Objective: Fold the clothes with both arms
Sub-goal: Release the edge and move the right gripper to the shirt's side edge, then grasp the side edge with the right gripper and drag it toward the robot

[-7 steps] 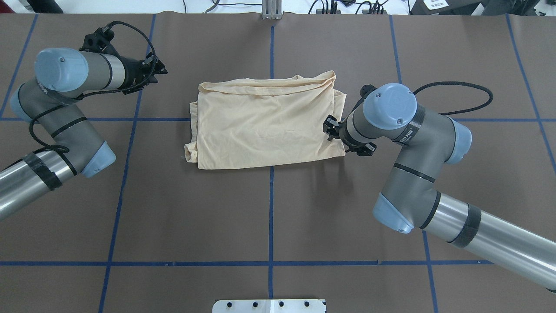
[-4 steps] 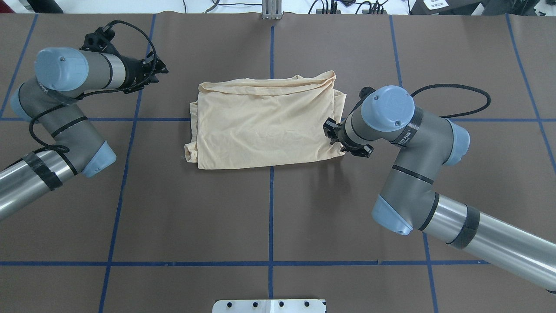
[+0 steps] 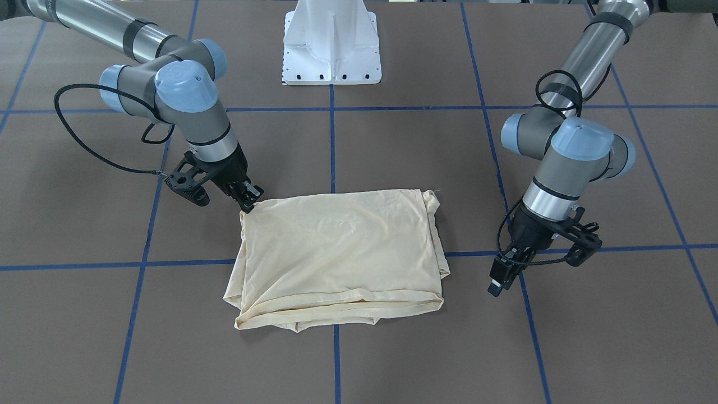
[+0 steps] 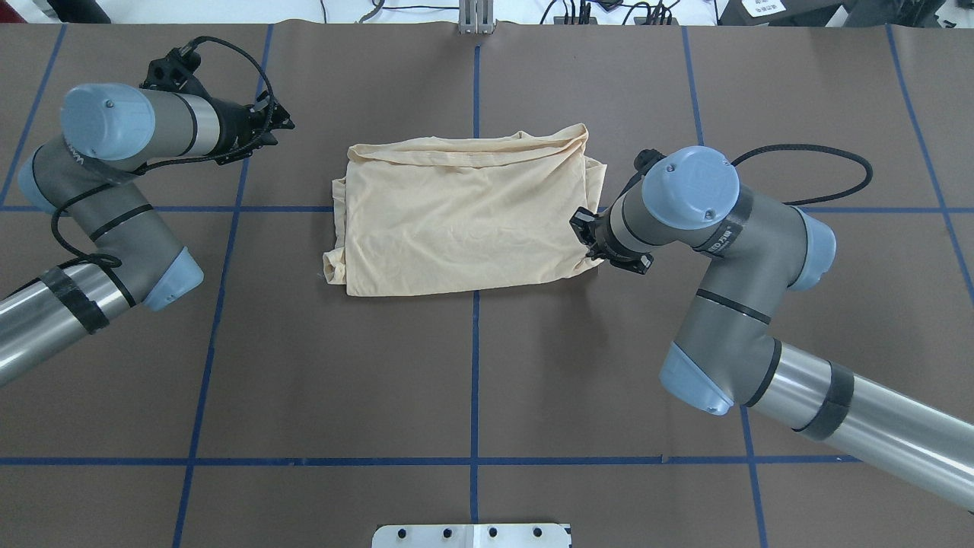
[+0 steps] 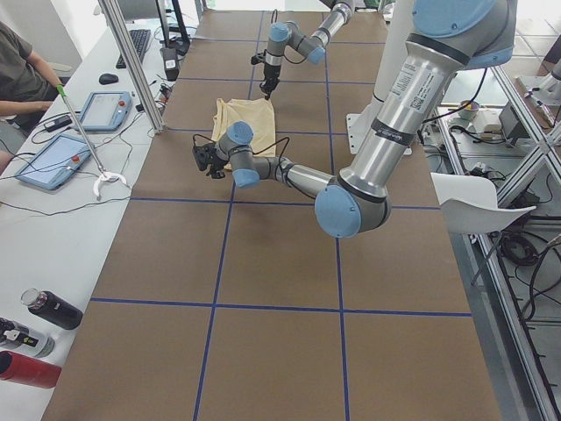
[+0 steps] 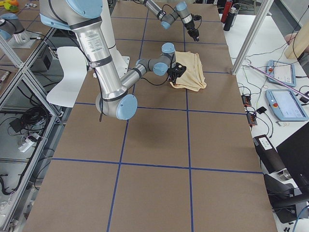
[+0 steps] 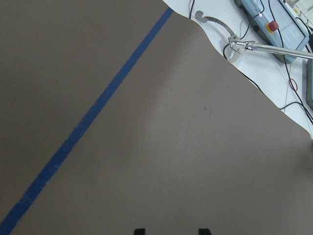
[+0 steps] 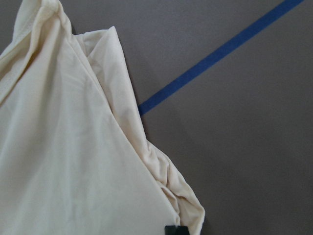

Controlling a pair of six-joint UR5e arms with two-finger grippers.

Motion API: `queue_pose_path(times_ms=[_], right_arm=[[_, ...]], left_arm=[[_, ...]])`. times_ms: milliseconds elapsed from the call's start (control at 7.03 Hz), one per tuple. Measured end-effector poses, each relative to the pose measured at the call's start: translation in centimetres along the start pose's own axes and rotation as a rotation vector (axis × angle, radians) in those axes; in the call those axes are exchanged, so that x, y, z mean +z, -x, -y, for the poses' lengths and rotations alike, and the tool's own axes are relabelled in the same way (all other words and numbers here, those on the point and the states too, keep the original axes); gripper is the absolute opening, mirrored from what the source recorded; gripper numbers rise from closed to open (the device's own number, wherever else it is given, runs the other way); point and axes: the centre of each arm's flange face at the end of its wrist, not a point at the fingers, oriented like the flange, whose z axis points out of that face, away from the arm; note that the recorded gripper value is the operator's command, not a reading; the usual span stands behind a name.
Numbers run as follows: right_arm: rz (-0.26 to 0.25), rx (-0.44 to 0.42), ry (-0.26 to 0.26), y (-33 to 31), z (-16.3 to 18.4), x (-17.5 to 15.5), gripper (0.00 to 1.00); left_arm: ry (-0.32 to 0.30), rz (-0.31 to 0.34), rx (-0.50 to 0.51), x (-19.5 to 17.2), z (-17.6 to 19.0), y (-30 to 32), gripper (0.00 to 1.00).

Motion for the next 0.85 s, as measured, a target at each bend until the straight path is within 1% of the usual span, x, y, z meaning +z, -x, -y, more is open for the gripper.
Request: queue_pose_path(times_ms=[142,426,711,853], right_arm=[[0.013,0.017,0.012,-1.4,-0.6,-1.5,0.0],[0.023,0.067,0.066,-4.1,-4.5,-3.5,0.0],[0.007,0.078,0.145,-8.3,-9.5,-5.6,0.0],[-0.004,0.092,0.192,-9.2,-12.2,-6.2,0.0]], left_arm=[[0.0,-0.001,0.0,0.0,0.0,0.0,0.47],[0.002,-0.004,0.001,-0.1,-0.1,-0.2,0.47],[0.009,-0.01,0.0,-0.3,-0.3,-0.5,0.47],[0.014,-0.019,0.0,-0.6,-0.5,-0.9,0.47]])
